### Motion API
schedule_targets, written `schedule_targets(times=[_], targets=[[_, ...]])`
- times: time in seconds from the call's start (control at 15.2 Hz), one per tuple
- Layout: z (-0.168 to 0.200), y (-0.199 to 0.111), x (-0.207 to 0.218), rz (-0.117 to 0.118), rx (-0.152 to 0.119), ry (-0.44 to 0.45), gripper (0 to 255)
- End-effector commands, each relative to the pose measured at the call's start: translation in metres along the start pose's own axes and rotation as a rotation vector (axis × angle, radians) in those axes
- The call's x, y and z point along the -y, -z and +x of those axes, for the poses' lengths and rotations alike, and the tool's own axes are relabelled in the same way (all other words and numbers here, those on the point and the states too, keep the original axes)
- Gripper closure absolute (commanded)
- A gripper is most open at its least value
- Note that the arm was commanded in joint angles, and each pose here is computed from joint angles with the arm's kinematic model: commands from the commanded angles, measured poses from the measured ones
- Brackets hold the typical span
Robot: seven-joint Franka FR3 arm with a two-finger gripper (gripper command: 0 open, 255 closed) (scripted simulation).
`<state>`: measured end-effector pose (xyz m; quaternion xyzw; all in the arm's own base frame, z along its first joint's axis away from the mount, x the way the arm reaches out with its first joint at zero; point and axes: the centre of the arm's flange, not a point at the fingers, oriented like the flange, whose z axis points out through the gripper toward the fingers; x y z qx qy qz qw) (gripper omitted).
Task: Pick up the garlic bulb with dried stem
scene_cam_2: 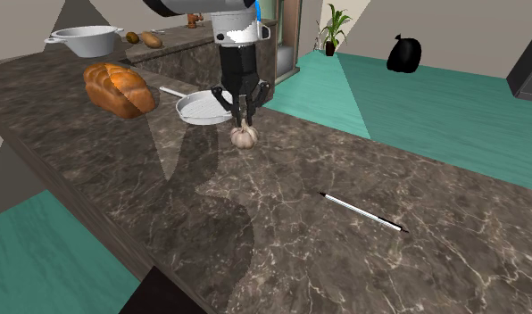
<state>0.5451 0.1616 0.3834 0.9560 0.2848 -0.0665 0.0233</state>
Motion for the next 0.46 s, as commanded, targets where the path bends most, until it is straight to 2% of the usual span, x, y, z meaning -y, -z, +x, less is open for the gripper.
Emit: schedule_targets(times=[0.0,0.26,0.4], targets=[[-0.002,0.010,0.000,0.000,0.000,0.000,255],[-0.005,0.031,0.000,0.000,0.000,0.000,255],[-0.005,0.032,0.000,0.000,0.000,0.000,255]])
